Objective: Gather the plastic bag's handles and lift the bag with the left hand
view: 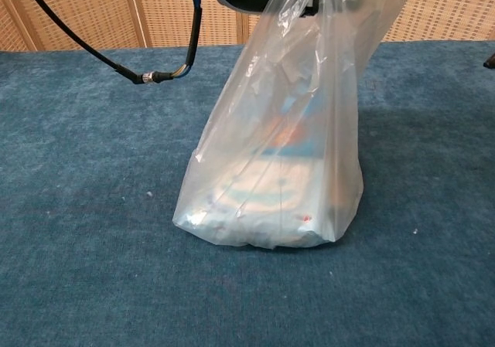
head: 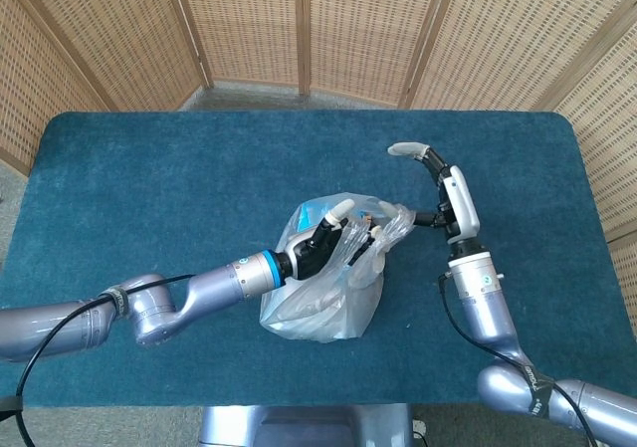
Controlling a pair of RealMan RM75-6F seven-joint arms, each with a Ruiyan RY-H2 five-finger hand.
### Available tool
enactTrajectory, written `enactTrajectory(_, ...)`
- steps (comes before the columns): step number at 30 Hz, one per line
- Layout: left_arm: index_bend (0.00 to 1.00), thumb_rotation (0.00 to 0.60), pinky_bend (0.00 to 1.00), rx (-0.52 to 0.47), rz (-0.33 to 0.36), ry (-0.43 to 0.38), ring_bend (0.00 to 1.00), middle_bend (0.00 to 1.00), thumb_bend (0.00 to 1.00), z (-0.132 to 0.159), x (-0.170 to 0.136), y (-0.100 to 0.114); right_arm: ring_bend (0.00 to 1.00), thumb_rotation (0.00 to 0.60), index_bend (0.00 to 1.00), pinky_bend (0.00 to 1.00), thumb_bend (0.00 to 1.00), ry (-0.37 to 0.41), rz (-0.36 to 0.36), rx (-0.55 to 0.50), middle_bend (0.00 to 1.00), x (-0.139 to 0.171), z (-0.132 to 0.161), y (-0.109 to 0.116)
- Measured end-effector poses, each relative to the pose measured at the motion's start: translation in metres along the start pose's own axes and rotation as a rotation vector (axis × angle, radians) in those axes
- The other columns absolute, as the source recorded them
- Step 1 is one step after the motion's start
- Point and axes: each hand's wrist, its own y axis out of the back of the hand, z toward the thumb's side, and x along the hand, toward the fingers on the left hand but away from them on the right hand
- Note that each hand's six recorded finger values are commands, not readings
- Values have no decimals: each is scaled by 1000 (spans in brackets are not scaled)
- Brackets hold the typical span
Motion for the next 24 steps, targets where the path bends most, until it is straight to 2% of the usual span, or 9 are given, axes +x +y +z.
enactTrajectory(9, 455, 0, 711, -42, -6, -16, 690, 585, 136, 5, -10, 4, 148, 600, 196, 104, 62, -13, -17, 57, 217, -1, -8, 12)
enactTrajectory(19, 454, 0, 725, -39, -10, 3, 696, 585, 136, 1, -7, 4, 137, 600, 181, 102, 63, -11, -37, 114, 205, 1, -12, 20)
enactTrajectory(24, 454, 0, 712, -23, 13, 20, 696, 585, 136, -1, -6, 8, 137, 600, 181, 102, 64, 4, -45, 109, 204, 0, -8, 21)
